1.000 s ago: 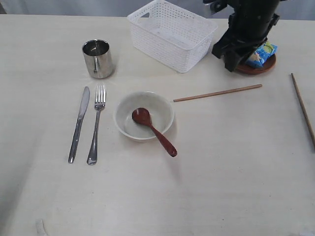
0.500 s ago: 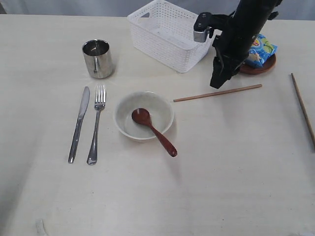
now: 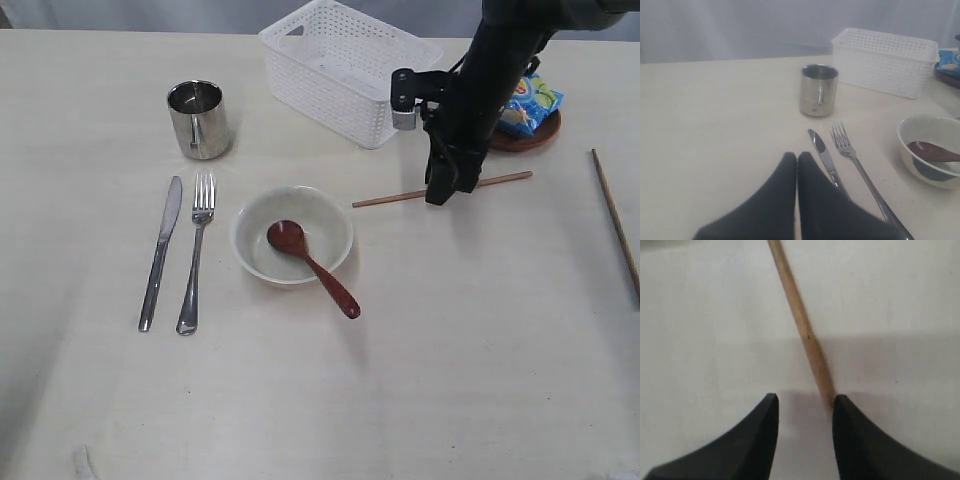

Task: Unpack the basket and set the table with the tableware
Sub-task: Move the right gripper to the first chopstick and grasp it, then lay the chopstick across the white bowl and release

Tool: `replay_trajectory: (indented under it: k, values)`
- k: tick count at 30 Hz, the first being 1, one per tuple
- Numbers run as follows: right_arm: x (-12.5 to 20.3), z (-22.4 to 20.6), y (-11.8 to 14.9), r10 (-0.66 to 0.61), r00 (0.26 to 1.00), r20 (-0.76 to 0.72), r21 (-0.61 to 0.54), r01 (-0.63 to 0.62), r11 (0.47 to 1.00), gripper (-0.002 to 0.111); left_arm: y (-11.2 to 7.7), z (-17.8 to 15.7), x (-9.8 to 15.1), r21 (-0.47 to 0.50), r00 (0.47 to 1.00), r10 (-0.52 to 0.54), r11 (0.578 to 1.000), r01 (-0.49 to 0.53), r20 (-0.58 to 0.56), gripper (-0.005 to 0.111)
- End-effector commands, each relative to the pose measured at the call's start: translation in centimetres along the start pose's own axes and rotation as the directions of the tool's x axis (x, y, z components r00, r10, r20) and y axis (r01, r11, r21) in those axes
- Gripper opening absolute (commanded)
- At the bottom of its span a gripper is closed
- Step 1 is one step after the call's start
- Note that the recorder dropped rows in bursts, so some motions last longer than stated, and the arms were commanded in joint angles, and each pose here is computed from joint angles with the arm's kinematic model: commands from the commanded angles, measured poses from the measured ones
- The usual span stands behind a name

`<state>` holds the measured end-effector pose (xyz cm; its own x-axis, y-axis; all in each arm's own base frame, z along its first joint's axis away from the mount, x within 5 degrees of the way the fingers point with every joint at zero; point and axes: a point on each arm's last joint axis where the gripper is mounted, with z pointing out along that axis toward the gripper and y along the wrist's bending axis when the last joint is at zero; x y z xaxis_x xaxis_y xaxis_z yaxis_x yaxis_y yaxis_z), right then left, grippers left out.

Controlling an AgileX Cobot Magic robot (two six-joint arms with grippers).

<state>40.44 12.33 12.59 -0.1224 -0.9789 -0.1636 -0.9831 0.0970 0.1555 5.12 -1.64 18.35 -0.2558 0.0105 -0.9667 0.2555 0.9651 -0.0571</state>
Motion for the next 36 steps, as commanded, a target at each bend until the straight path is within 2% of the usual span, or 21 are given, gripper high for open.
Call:
replay_trajectory:
  k: [1, 7, 16, 21, 27, 36]
  values:
    - [0.2, 0.5, -0.7, -0.028, 0.999, -0.024, 0.044, 0.029, 0.999, 0.035, 0.0, 0.0, 0.1, 0.005, 1.000, 0.004, 1.000, -0.004, 0.001, 0.000]
    - [0.5, 1.3, -1.1, -0.035, 0.998, -0.045, 0.056, 0.038, 0.998, 0.034, 0.0, 0.0, 0.1, 0.005, 1.000, 0.004, 1.000, -0.004, 0.001, 0.000]
    - [1.1, 2.1, -0.9, -0.043, 0.995, -0.090, 0.022, 0.045, 0.999, 0.000, 0.0, 0.0, 0.1, 0.005, 1.000, 0.004, 1.000, -0.004, 0.001, 0.000]
    - [0.6, 0.9, -0.2, -0.046, 0.994, -0.096, 0.008, 0.047, 0.999, -0.001, 0.0, 0.0, 0.1, 0.005, 1.000, 0.004, 1.000, -0.004, 0.001, 0.000]
    - [-2.8, -3.8, 2.1, -0.085, 0.996, -0.027, 0.109, 0.088, 0.990, -0.001, 0.0, 0.0, 0.1, 0.005, 1.000, 0.004, 1.000, -0.004, 0.001, 0.000]
    - [-10.0, -8.3, 8.4, -0.200, 0.979, 0.035, 0.210, 0.189, 0.959, -0.001, 0.0, 0.0, 0.1, 0.005, 1.000, 0.004, 1.000, -0.004, 0.001, 0.000]
